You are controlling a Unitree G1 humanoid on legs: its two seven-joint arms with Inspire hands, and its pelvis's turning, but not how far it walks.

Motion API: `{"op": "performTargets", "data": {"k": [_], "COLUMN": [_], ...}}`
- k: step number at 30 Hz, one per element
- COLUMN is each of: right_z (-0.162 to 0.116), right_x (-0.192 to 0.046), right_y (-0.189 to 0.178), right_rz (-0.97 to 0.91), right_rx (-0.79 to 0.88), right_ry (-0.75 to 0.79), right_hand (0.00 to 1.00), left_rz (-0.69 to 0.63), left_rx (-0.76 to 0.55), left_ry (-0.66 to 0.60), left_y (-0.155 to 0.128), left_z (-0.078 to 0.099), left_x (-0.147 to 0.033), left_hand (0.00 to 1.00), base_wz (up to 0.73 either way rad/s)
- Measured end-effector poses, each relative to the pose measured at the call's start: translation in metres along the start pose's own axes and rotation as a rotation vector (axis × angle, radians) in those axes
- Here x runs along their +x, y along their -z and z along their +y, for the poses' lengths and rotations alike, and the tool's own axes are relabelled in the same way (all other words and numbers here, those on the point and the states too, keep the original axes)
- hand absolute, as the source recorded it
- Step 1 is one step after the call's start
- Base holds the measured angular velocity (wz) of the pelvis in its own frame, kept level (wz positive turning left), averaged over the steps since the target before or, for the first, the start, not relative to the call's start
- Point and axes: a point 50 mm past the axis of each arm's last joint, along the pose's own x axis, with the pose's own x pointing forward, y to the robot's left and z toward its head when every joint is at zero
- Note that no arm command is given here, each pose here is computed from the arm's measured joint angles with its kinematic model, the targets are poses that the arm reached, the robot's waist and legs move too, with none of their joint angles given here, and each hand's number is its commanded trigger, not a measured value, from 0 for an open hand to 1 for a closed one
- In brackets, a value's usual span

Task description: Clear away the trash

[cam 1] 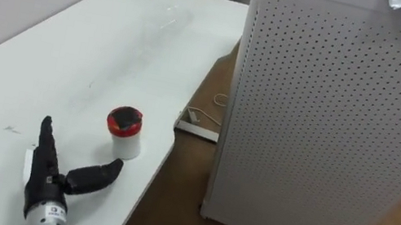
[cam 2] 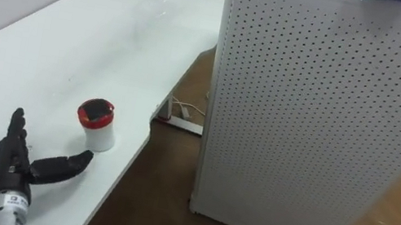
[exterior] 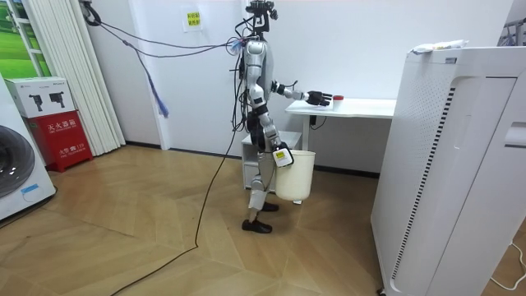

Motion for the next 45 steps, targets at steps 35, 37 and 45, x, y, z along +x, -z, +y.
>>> {"op": "performTargets", "data": {"k": [35,37,45], "right_z": [0.008,0.010,0.015], "right_x": [0.007,0.007,0.008], "right_y": [-0.026,-0.028,-0.033], "right_rz": [-0.033,-0.038,-0.051], "right_rx": [-0.020,-0.033,-0.068], "right_ry": [0.001,-0.007,-0.026], "right_hand": [1.00,1.00,1.00], "left_rz": [-0.020,-0.026,-0.053], "left_rx": [-0.068,-0.063,-0.077], "left_ry": [-0.139,-0.151,-0.173], "left_y": [-0.066,-0.066,-0.069], "left_z": [-0.002,-0.001,0.001], "left_x": [0.065,0.065,0.066], "left_hand": [0.00,0.00,0.00], "base_wz": [-0.08,0.00,0.00]}}
